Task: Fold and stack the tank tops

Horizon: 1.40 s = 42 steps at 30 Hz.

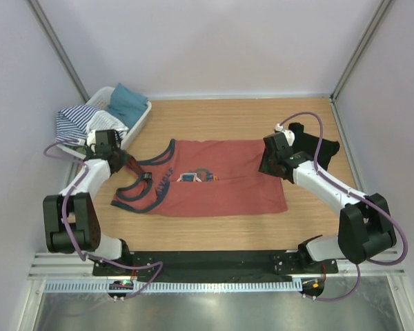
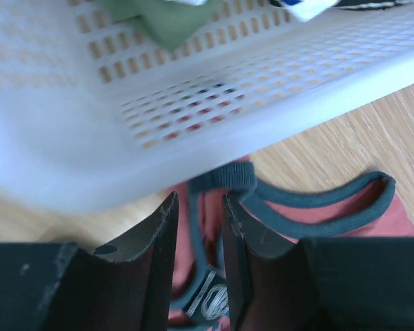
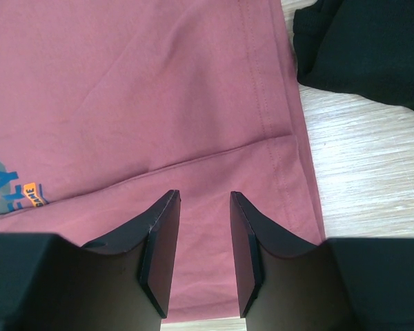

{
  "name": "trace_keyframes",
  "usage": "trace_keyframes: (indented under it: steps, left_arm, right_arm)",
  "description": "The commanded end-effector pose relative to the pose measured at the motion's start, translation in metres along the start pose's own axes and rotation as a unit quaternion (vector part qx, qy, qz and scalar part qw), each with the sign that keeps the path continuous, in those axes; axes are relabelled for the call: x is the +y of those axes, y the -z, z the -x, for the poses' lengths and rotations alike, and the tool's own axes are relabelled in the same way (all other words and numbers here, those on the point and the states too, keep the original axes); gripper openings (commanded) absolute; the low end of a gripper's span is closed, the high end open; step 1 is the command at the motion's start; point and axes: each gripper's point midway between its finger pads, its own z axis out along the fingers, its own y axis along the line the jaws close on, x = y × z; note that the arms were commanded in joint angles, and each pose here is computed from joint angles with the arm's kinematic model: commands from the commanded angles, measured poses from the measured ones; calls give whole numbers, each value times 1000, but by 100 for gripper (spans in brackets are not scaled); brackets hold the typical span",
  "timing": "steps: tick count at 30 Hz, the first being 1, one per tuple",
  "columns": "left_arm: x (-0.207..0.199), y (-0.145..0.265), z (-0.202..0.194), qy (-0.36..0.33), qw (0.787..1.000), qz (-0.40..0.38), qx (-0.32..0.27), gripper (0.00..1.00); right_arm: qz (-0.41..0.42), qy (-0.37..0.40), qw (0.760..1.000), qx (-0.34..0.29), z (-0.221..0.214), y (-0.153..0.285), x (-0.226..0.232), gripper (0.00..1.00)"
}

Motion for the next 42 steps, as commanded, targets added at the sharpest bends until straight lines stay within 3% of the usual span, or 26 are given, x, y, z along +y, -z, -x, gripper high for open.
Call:
trace_keyframes:
  steps: [1, 3, 6, 8, 9, 11, 12, 16, 20, 25, 33, 42]
  left_arm:
    - [18, 21, 38, 79, 992, 17, -97, 33]
    - [26, 33, 46, 102, 986, 26, -126, 70]
    - [42, 48, 53, 110, 981, 60, -150, 88]
    - [21, 53, 50, 91, 987, 5, -133, 87]
    - [0, 53, 53, 50, 988, -50, -139, 84]
    - [-22, 52, 44, 19, 990, -81, -116, 83]
    - [-52, 59, 38, -27, 988, -116, -97, 82]
    - [-109, 39, -7, -133, 983, -123, -29, 73]
    - [-164, 24, -34, -165, 971, -172, 15, 65]
    - [-186, -7, -55, -173, 967, -181, 57, 59]
    - [-209, -41, -68, -213, 956, -190, 68, 61]
    - [-221, -62, -77, -219, 952, -198, 81, 60]
  right_arm:
    - [-8, -3, 1000, -20, 13, -5, -3, 41]
    - [-11, -5, 1000, -22, 16, -6, -5, 41]
    - [-13, -12, 999, -27, 22, -6, -6, 41]
    - [-13, -13, 999, -32, 28, -7, -6, 42]
    - [-18, -14, 999, -30, 29, -10, -9, 42]
    - [-17, -18, 999, -34, 39, -14, -8, 41]
    - [-21, -25, 999, -35, 45, -17, -14, 40]
    - [-23, -38, 999, -18, 58, -37, -18, 34]
    - [-44, -23, 998, -32, 82, -53, -19, 34]
    - [-55, -16, 998, -28, 109, -81, -12, 34]
    - [-84, 1, 996, -10, 117, -134, -20, 40]
    - [-105, 12, 994, -18, 131, -153, -27, 40]
